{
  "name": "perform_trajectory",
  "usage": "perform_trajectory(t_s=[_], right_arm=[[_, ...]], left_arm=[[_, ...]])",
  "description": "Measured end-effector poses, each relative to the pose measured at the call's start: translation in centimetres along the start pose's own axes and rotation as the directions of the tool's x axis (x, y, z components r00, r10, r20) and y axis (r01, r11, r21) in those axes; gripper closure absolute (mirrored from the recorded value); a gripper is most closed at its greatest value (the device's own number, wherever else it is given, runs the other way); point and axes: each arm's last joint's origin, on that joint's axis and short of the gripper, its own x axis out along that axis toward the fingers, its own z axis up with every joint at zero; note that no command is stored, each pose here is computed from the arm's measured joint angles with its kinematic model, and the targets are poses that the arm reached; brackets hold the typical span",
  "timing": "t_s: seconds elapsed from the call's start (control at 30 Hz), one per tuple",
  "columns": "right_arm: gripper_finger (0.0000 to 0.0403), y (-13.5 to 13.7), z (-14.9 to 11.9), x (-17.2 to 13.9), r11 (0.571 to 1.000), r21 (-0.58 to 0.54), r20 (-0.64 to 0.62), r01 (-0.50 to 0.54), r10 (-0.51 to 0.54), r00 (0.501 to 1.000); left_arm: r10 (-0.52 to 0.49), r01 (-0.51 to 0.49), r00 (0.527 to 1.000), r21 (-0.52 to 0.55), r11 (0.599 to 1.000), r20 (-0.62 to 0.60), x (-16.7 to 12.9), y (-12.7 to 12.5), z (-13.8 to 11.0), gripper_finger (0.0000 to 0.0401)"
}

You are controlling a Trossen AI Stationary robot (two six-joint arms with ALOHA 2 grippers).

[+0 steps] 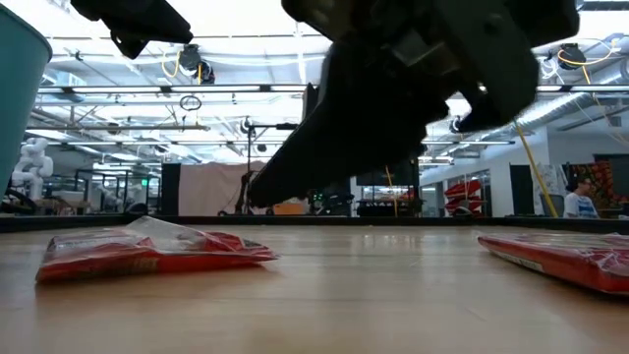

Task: Sort popcorn bags into baskets
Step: Put the red popcorn bag into the blue container

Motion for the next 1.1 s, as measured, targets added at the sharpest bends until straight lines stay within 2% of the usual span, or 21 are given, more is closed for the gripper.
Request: perform_trajectory(t_s=[0.17, 0.33, 0.47, 0.53, 0.6, 0.77, 0.8, 1.0, 1.1], right_arm=[[0.0225, 0.2, -1.2, 1.3, 0.998, -0.052, -0.003, 0.02, -0.021, 1.0], [0.0187, 0.3, -1.8, 3.3, 0.991, -0.123, 0.105, 0.044, -0.031, 0.994], [0.018, -0.3, -2.5, 4.2, 0.983, -0.151, 0.1, 0.101, -0.086, 0.991], [0.0198, -0.7, -2.7, 4.5, 0.983, -0.136, 0.098, 0.124, -0.111, 0.989], [0.0234, -1.1, -2.8, 4.7, 0.983, -0.116, 0.096, 0.14, -0.129, 0.987], [0.0373, -1.9, -2.6, 4.9, 0.976, -0.113, 0.114, 0.185, -0.172, 0.978], [0.0387, -1.9, -2.3, 4.7, 0.974, -0.124, 0.121, 0.192, -0.177, 0.977], [0.0399, -3.0, 0.4, 2.6, 0.971, -0.094, 0.191, 0.22, -0.199, 0.961], [0.04, -4.3, 1.9, 1.5, 0.969, -0.054, 0.226, 0.243, -0.225, 0.948]], left_arm=[[0.001, -0.001, 1.0, -0.004, 1.0, 0.003, 0.0, 0.0, 0.0, 0.0336], [0.003, -0.003, 1.0, -0.012, 1.0, 0.006, 0.1, 0.1, 0.1, 0.0336], [0.003, -0.003, 1.0, -0.012, 1.0, 0.006, 0.1, 0.1, 0.1, 0.0336], [0.003, -0.003, 1.0, -0.008, 1.0, 0.006, 0.1, 0.1, 0.1, 0.0336], [0.003, -0.003, 1.0, -0.006, 1.0, 0.006, 0.1, 0.1, 0.1, 0.0336], [0.004, -0.004, 1.0, 0.007, 1.0, 0.006, 0.1, 0.1, 0.1, 0.0336], [0.004, -0.004, 1.0, 0.008, 1.0, 0.006, 0.1, 0.1, 0.1, 0.0336], [0.007, -0.006, 1.0, 0.052, 0.999, -0.008, 0.8, -0.3, -0.3, 0.0336], [-0.008, 0.008, 1.0, 0.121, 0.993, 0.001, 1.7, -0.9, -0.4, 0.0336]])
